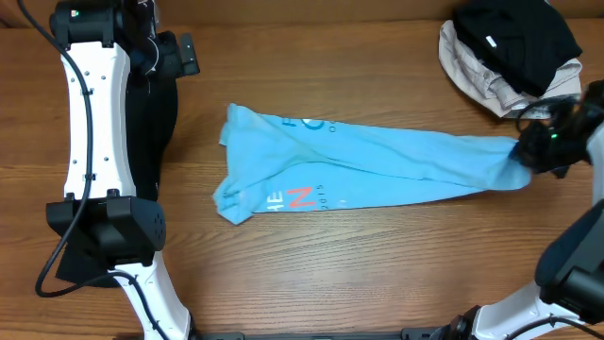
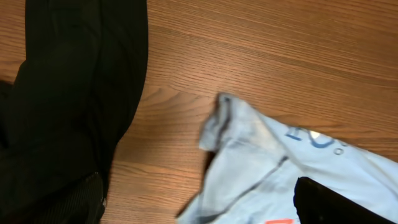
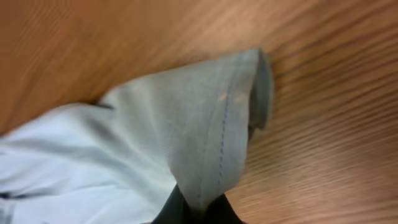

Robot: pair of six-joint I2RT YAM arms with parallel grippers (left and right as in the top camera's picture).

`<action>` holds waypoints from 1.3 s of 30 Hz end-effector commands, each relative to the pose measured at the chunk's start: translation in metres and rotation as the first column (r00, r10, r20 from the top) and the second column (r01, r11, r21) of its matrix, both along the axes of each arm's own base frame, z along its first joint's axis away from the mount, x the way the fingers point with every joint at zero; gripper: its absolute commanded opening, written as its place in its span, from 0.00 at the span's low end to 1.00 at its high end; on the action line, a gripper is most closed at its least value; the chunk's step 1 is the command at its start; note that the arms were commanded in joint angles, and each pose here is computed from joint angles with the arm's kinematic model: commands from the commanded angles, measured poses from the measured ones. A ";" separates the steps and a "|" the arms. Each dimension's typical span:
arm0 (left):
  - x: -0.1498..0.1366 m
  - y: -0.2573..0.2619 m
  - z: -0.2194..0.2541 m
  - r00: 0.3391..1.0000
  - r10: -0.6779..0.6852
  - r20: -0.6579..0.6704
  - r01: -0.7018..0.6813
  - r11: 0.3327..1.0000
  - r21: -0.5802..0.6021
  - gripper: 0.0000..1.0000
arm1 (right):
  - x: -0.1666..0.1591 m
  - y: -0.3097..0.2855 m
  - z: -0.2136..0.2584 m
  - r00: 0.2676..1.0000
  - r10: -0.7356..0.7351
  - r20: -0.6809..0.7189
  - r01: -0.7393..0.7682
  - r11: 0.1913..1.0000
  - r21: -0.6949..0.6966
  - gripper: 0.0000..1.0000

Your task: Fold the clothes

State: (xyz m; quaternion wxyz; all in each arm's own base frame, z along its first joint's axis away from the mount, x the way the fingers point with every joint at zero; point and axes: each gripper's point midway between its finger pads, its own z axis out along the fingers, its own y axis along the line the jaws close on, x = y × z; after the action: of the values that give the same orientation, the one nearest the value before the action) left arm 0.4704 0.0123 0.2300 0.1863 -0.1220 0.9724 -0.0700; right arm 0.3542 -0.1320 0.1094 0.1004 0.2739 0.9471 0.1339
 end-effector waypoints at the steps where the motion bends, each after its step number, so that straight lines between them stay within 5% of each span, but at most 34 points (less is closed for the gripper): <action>1: -0.002 -0.001 0.019 0.999 -0.010 0.047 0.010 1.000 0.008 1.00 | 0.015 0.012 0.040 0.989 0.097 0.111 -0.096 0.995 -0.018 0.04; 28: -0.003 0.003 0.019 0.998 -0.041 0.045 0.039 0.998 0.045 1.00 | 0.030 0.299 0.022 0.774 0.609 0.174 -0.618 0.786 -0.004 0.04; 30: -0.003 0.003 0.019 0.998 -0.041 0.045 0.039 0.998 0.045 1.00 | 0.029 0.314 0.018 0.765 0.617 0.185 -0.628 0.778 0.000 0.16; 31: -0.003 0.003 0.019 0.998 -0.041 0.045 0.039 0.998 0.045 1.00 | 0.029 0.321 0.017 0.757 0.625 0.192 -0.636 0.771 0.000 0.33; 32: -0.003 0.003 0.019 0.998 -0.044 0.045 0.042 0.998 0.046 1.00 | 0.028 0.327 0.017 0.748 0.634 0.197 -0.647 0.763 -0.001 0.66; 35: -0.003 0.003 0.018 0.998 -0.044 0.045 0.042 0.998 0.046 1.00 | 0.026 0.342 0.021 0.721 0.656 0.221 -0.673 0.740 -0.001 0.96; 39: -0.005 0.002 0.018 0.998 -0.047 0.038 0.045 0.998 0.042 1.00 | 0.028 0.345 0.042 0.716 0.654 0.245 -0.677 0.736 0.016 1.00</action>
State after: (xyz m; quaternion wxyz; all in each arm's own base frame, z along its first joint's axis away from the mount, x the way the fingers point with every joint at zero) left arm 0.4693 0.0149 0.2293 0.1856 -0.1096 0.9747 -0.0596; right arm 0.3745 0.2108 0.1322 0.1264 -0.1035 0.9606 0.2250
